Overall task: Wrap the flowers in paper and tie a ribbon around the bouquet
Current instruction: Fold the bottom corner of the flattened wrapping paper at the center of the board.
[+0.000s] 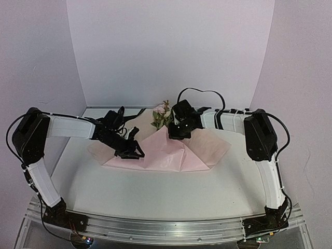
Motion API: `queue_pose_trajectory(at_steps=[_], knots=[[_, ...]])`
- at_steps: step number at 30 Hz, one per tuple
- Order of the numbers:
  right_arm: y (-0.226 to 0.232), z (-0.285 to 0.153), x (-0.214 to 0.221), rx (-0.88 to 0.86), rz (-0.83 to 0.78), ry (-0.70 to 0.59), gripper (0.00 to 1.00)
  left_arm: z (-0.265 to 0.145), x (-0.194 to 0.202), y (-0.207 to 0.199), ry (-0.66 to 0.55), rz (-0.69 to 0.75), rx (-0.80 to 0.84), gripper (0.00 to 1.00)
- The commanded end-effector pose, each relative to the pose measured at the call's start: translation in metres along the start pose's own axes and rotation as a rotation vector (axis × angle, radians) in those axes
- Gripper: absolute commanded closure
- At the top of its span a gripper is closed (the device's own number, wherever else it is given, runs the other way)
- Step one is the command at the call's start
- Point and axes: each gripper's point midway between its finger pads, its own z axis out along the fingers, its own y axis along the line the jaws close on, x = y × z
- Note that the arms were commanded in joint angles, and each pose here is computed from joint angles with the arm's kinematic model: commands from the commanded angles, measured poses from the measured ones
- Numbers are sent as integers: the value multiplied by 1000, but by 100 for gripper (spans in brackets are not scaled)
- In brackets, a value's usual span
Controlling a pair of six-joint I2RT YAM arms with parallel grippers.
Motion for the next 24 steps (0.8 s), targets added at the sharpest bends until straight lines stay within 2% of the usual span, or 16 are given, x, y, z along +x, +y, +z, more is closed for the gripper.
queue_pose_trajectory(at_steps=[1,3,9,11,12,14,16,20,24], knots=[[0,2,-14,20,18,-23,100,12,-13,10,-36,-35,10,68],[3,1,-14,8,20,-13,100,19,-12,24,-28,-56,-36,70],[10,-15,-20,-10,28,-8,82,34,-5,55,-10,-109,-136,73],[15,-25,-27,-11,17,-9,71,37,-3,65,-8,-126,-169,74],[16,-30,-28,-9,14,-5,61,38,-4,68,-12,-133,-180,74],[17,-46,-31,-1,17,0,49,39,-4,73,-15,-146,-192,74],[17,-65,-31,5,31,-2,40,39,-5,74,-23,-152,-200,74],[16,-100,-9,-17,87,31,38,39,-6,78,-35,-165,-218,74],[21,-107,32,-45,137,97,47,40,-4,80,-36,-173,-221,74]])
